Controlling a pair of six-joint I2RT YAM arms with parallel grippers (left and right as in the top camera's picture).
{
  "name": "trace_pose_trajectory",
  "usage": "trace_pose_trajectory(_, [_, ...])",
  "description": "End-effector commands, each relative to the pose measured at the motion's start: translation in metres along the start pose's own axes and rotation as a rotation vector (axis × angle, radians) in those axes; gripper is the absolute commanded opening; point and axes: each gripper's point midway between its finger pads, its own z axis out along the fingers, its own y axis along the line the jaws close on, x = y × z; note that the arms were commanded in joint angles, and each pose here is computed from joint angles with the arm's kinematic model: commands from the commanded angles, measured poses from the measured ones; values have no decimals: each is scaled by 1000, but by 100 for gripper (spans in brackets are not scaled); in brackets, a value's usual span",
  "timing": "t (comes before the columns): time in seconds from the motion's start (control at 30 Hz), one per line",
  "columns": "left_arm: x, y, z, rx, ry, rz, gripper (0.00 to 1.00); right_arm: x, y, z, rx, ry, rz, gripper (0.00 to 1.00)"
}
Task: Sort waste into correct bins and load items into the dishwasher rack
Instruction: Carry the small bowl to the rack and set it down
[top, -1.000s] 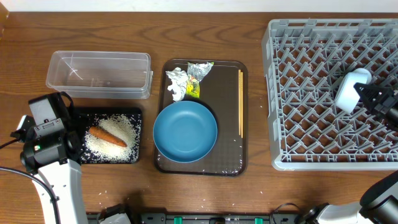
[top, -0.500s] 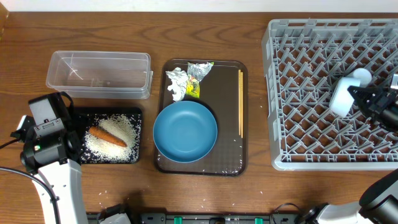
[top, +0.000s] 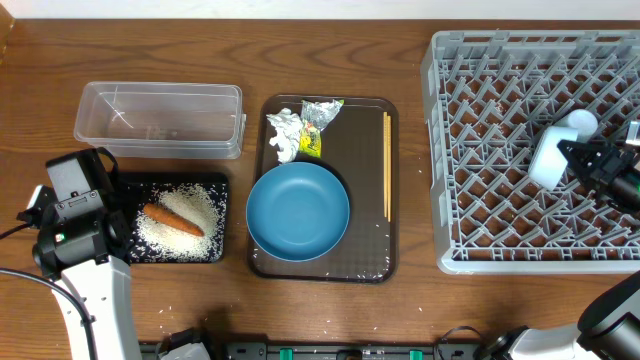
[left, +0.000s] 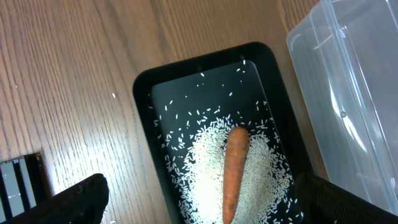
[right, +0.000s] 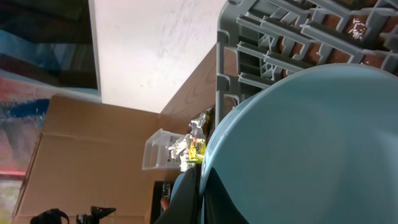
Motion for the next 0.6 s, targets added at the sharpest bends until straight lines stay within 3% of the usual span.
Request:
trace_pose_trajectory(0.0, [-5,1,-4,1,-15,-21,98,-1,-3,-6,10,-18,45,1])
trace_pose_trajectory(0.1, [-5,1,-4,1,-15,-21,98,-4,-17,-16,140,-47,90,7])
trace_pose_trajectory(0.33, [-5,1,-4,1,-15,-21,98,-5,-17,-45,437,-137,89,44])
trace_pose_trajectory(0.57, [-5,1,-4,1,-15,-21,98,-10,15,-75,598,-242,38,73])
